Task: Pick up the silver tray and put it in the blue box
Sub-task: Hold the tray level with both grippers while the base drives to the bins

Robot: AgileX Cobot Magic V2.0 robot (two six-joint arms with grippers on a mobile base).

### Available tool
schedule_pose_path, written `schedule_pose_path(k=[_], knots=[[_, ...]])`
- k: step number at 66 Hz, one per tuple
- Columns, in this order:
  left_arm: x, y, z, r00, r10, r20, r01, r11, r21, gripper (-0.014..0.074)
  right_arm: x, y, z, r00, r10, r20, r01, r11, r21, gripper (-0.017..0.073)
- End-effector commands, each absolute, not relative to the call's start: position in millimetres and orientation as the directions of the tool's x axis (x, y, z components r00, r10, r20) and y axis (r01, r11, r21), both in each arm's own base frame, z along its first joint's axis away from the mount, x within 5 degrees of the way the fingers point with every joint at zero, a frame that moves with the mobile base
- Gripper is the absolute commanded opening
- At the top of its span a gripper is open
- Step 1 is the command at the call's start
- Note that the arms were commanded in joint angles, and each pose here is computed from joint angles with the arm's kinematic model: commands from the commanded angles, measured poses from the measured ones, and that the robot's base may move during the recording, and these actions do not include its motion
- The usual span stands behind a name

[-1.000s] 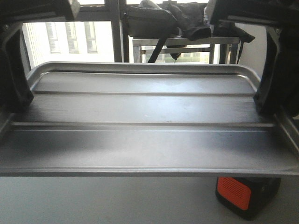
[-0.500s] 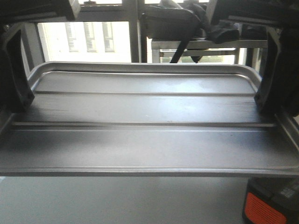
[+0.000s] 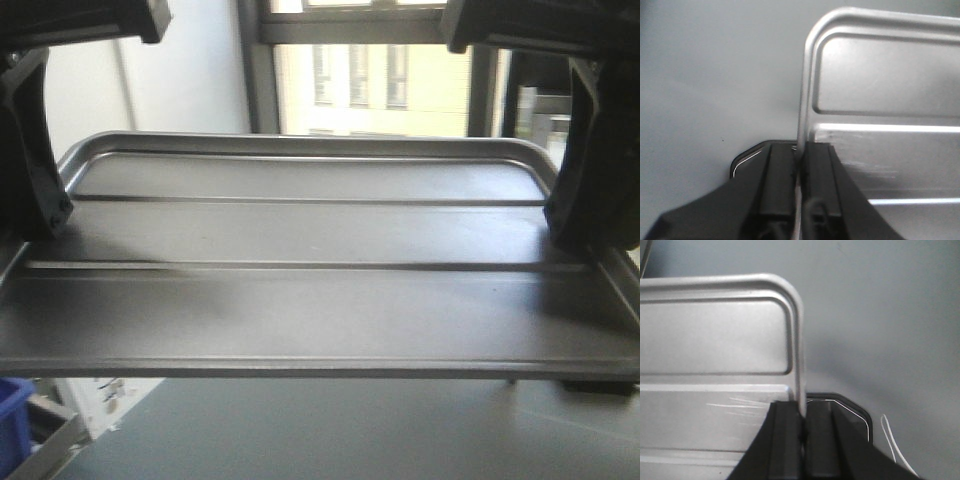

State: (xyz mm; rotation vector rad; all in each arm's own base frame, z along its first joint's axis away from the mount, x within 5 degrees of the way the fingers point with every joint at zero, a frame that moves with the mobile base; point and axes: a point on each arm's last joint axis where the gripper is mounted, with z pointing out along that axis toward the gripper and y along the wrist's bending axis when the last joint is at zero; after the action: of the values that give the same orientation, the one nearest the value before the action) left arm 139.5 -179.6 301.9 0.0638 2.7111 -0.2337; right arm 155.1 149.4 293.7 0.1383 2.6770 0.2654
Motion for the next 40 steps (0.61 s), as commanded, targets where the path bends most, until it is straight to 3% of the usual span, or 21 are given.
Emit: schedule_pose_path(k=[1, 40], knots=[[139.4, -172.0, 313.8, -0.893, 0.01, -0.451, 0.077, 0.989, -0.13, -0.0006, 157.6, 142.7, 304.7, -0.868, 0.125, -0.481, 0.043, 0.983, 0.176, 0.0049], [139.4, -172.0, 313.8, -0.893, 0.01, -0.451, 0.077, 0.989, -0.13, -0.0006, 157.6, 142.6, 304.7, -0.868, 0.125, -0.481, 0.044, 0.983, 0.176, 0.0049]])
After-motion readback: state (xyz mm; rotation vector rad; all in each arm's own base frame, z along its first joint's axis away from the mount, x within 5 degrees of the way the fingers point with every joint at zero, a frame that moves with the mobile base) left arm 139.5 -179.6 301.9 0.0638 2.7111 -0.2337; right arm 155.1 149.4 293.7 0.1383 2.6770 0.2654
